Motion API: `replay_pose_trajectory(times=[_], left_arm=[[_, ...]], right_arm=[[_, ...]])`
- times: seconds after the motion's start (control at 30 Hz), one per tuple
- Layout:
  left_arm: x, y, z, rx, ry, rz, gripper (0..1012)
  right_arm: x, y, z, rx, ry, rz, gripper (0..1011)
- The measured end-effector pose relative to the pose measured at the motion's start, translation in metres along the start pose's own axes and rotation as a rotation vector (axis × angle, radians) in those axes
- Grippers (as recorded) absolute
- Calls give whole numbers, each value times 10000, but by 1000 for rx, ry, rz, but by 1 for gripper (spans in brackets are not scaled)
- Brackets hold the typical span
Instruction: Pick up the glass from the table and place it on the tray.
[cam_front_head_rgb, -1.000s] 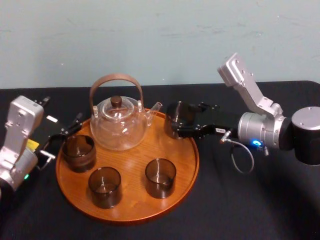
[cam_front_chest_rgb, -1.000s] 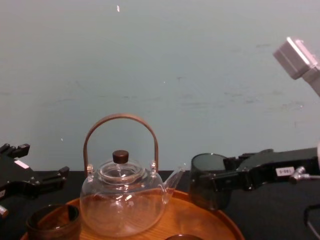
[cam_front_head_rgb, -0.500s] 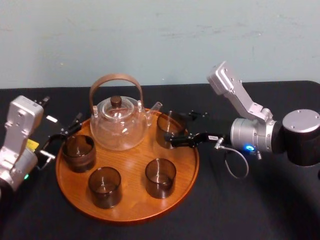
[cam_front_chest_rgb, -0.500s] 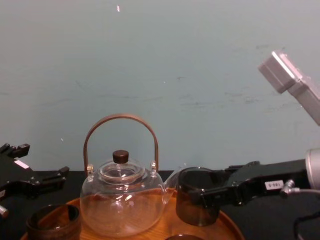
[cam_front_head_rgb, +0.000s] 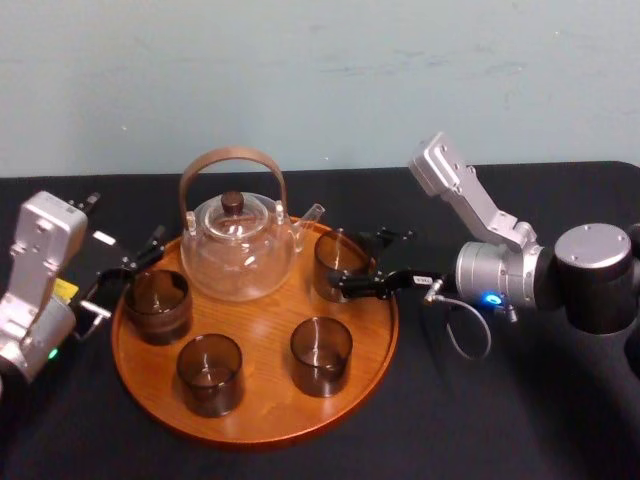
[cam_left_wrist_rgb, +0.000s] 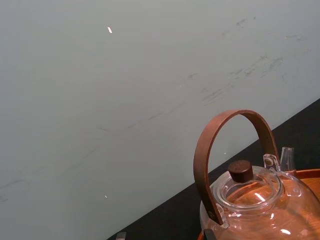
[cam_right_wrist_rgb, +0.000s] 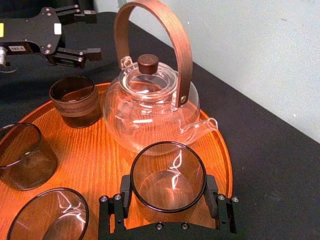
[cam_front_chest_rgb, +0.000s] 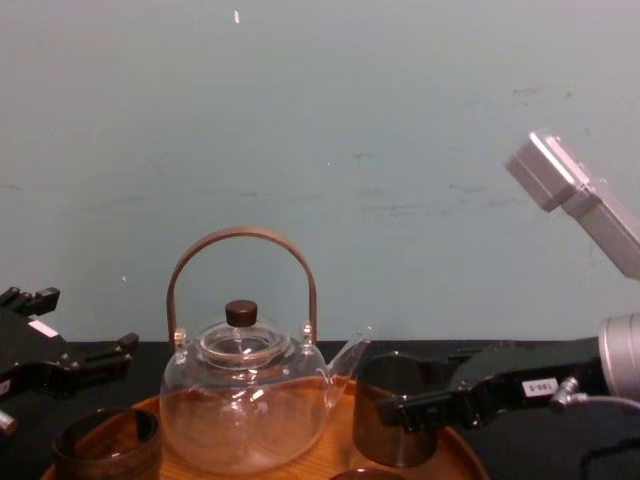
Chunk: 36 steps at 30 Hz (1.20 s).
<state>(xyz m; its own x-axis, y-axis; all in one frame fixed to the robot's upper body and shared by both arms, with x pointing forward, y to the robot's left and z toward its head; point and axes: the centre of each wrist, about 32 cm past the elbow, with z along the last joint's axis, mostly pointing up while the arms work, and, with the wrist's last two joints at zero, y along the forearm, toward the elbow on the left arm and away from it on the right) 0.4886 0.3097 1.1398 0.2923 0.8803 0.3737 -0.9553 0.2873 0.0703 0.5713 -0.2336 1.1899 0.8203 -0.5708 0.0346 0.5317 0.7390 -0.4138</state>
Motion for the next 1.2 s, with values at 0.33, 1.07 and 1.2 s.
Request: replay_pose_trajectory(times=[0.33, 1.07, 1.2], left_arm=[[0, 0, 0, 0, 0, 0, 1002], [0, 0, 0, 0, 0, 0, 1001], [0, 0, 0, 0, 0, 0, 1001]], right_arm=[[24, 49, -60, -20, 12, -10, 885], [18, 75, -122, -39, 14, -21, 885], [18, 74, -121, -38, 14, -21, 885]])
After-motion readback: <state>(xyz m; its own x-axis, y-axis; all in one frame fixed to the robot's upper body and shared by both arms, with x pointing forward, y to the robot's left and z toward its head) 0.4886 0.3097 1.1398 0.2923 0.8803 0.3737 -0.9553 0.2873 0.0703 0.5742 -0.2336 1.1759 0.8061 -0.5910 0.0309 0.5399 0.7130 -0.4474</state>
